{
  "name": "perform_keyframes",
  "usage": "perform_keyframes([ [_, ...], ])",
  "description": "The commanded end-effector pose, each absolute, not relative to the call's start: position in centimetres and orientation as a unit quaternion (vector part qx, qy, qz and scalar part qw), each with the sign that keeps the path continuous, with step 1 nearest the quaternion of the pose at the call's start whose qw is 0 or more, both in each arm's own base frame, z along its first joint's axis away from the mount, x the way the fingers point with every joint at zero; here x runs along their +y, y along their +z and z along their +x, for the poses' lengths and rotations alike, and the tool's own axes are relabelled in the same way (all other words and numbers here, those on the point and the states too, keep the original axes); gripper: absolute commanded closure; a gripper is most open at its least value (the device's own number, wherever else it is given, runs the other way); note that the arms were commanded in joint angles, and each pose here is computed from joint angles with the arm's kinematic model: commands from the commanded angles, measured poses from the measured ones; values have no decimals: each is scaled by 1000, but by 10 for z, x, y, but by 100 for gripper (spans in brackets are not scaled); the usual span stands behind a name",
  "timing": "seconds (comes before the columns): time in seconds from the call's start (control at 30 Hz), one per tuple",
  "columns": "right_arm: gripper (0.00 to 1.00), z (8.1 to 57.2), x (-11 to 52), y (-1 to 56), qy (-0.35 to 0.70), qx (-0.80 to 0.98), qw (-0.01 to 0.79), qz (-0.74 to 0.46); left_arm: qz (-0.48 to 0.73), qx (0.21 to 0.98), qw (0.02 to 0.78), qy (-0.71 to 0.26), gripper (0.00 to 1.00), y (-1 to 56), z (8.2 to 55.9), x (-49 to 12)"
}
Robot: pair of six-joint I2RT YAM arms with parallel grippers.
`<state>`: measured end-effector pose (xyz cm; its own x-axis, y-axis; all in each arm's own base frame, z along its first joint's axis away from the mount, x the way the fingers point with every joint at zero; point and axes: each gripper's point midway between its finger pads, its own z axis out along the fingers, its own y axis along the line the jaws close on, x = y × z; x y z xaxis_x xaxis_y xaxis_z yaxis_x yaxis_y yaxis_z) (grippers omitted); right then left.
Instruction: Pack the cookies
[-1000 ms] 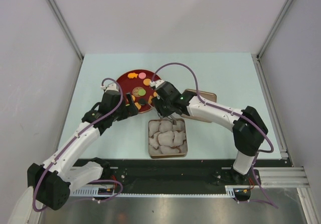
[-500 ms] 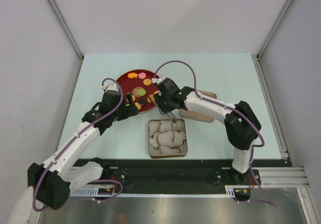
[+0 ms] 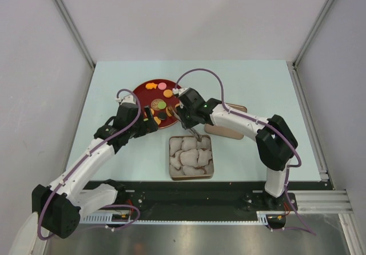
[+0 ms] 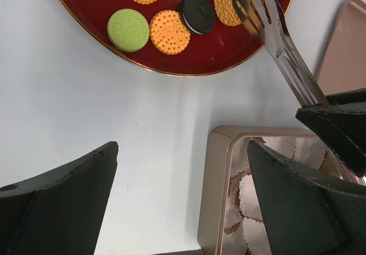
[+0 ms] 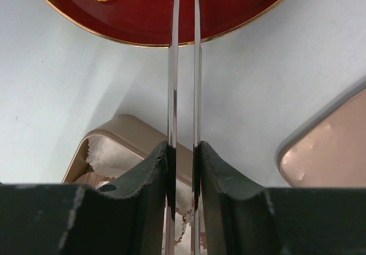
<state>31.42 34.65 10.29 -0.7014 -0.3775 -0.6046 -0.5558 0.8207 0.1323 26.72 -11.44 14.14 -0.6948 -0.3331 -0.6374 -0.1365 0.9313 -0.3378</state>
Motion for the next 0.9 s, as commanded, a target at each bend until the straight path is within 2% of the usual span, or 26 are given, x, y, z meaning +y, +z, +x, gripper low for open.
perform_keyframes([
  [0.0, 82, 327, 351, 147, 176, 893, 338, -239, -129, 908, 373, -141, 0, 143, 270, -116],
  [0.27, 85, 313, 315, 212, 176, 877, 390, -218, -129, 907, 374, -143, 1, 143, 271, -117],
  [0.3, 90, 310, 310, 215, 174, 878, 391, -216, -129, 907, 374, -144, 0, 144, 271, -117],
  [0.57, 91, 261, 271, 221, 166, 890, 376, -197, -127, 909, 371, -142, 0, 141, 270, -117],
  [0.6, 96, 255, 264, 223, 161, 890, 380, -193, -127, 909, 370, -142, 0, 141, 270, -117],
  [0.67, 100, 240, 256, 219, 157, 897, 369, -187, -127, 909, 369, -146, 1, 140, 270, -119],
  [0.87, 100, 197, 245, 213, 183, 904, 349, -166, -122, 911, 362, -152, 1, 137, 270, -123],
])
